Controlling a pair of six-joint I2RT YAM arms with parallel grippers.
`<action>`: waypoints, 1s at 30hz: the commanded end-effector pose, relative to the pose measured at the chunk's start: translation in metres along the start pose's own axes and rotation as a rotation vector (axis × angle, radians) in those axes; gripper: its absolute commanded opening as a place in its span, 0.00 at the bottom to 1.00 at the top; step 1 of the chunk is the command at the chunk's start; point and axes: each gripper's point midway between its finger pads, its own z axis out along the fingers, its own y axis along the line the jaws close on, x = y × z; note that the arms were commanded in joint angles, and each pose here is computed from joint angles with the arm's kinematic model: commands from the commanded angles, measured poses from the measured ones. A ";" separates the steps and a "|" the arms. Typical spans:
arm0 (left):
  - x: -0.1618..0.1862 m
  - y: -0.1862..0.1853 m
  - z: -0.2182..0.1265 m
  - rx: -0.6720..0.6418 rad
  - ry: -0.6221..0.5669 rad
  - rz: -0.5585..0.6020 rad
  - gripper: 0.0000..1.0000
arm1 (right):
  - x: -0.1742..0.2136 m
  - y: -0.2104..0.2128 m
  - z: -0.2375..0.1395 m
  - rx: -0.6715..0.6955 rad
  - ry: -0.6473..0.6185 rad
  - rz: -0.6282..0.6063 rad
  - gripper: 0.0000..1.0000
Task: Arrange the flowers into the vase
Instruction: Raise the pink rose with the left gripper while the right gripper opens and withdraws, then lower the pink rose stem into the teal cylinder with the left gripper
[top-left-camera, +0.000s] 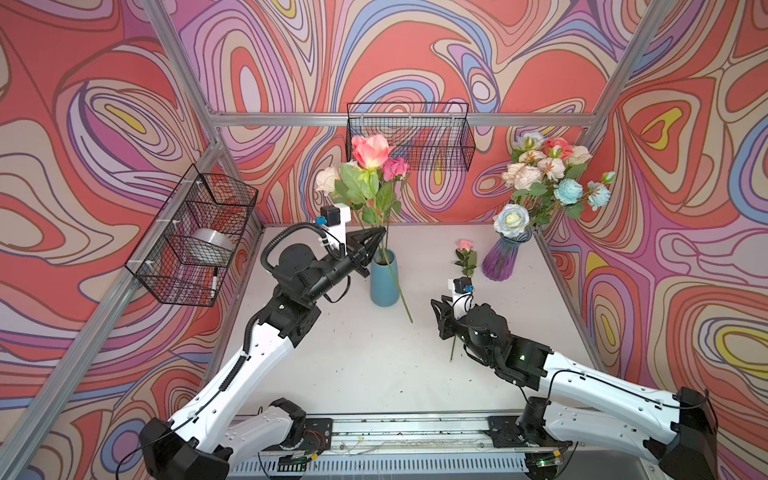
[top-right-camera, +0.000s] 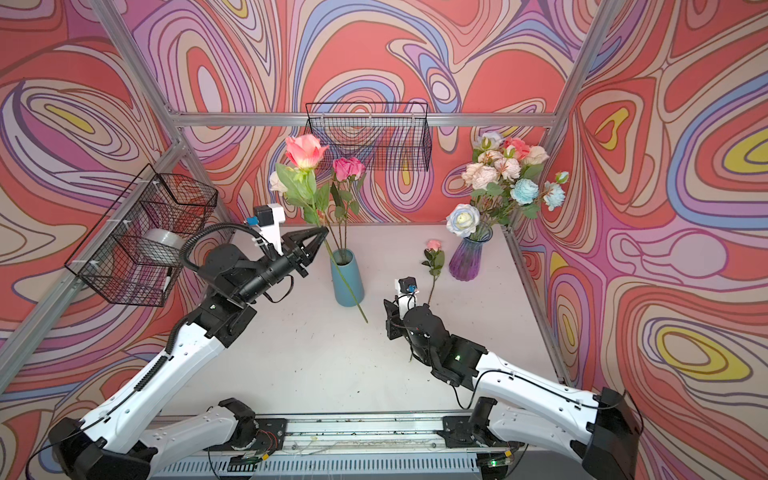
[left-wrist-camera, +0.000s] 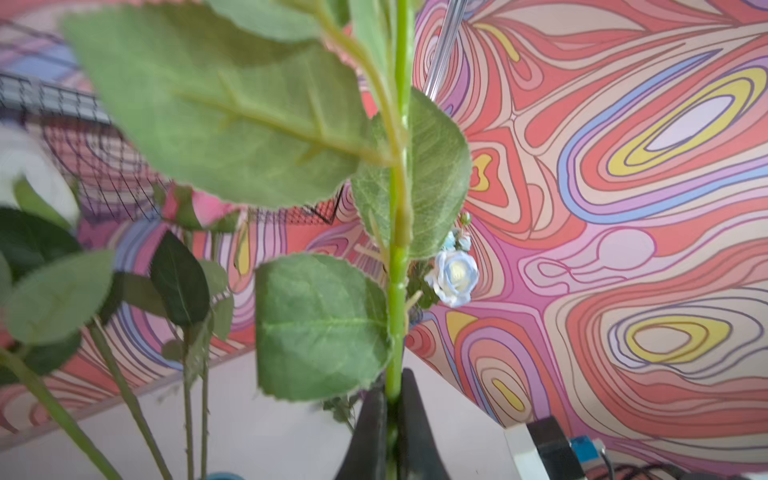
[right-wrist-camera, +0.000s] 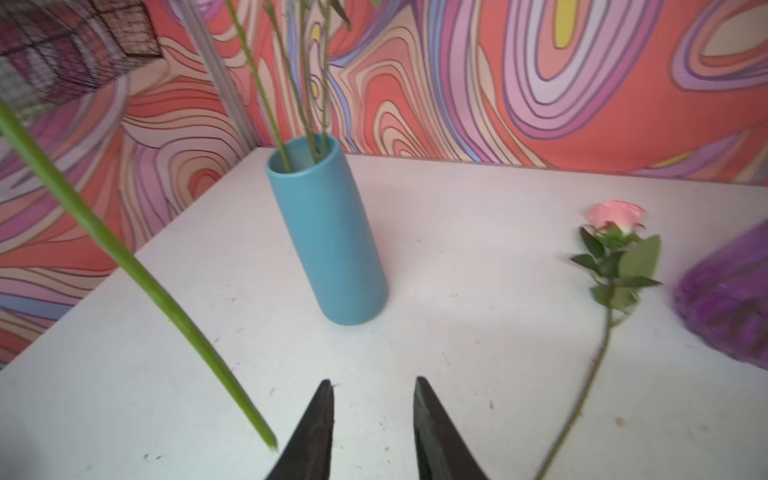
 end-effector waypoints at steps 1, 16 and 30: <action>-0.038 0.010 0.006 -0.112 -0.035 0.194 0.00 | 0.003 -0.034 -0.006 0.171 -0.042 0.017 0.33; -0.076 0.011 0.049 -0.144 -0.084 0.383 0.00 | 0.005 -0.050 -0.018 0.218 -0.057 0.039 0.33; -0.028 0.044 0.065 -0.226 0.013 0.393 0.00 | 0.016 -0.050 -0.018 0.203 -0.039 0.063 0.33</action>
